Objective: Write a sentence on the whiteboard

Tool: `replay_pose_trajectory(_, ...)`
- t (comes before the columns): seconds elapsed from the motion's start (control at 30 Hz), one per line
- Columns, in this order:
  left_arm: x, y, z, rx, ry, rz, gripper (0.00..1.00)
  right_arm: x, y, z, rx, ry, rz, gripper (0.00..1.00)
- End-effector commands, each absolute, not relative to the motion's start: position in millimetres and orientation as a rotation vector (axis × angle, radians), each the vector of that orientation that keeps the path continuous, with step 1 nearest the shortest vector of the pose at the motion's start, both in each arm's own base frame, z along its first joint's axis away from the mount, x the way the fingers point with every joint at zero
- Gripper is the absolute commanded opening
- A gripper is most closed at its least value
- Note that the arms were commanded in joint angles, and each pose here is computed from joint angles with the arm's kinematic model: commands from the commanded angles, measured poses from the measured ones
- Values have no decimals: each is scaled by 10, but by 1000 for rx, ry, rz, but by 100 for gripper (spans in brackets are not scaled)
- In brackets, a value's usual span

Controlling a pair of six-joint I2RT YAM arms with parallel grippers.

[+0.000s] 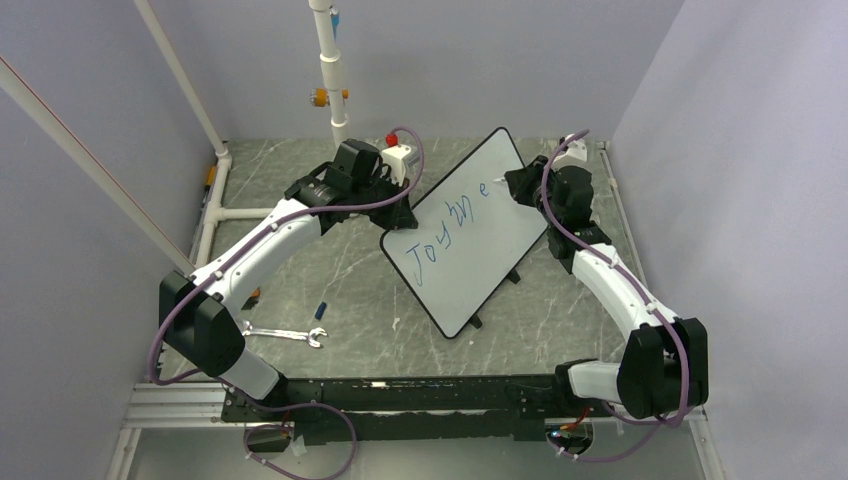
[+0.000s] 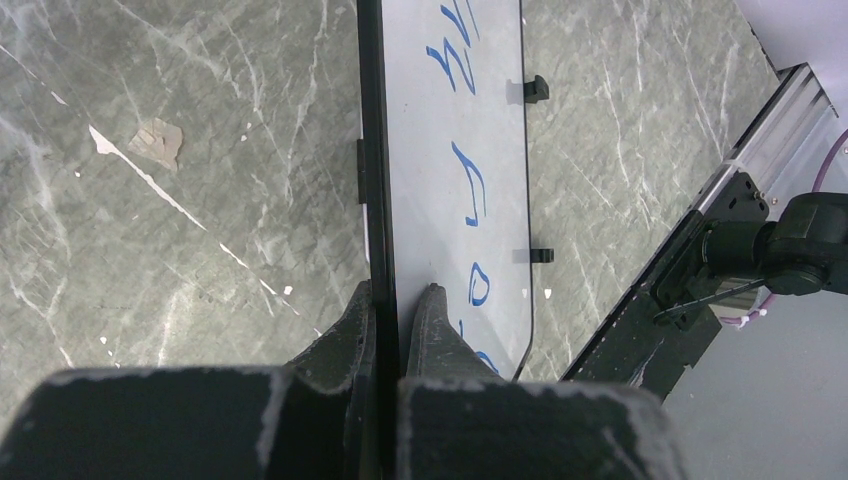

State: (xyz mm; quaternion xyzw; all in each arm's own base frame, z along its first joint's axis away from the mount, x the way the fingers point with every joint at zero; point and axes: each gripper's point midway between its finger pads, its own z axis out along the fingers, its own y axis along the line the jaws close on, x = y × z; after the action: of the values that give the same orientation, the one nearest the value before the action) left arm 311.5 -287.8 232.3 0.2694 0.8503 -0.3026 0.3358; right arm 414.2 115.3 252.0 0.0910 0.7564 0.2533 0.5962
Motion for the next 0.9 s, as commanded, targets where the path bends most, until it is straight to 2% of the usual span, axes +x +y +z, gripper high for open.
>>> replay_pose_trajectory(0.0,3353,-2404,2008,901,2212,-344,0,4133,1183,2898,180,1664,633,0)
replay_pose_trajectory(0.87,3228,-2455,1991,926,2221,-375,0,4059,1270,2891,75,1642,727,0)
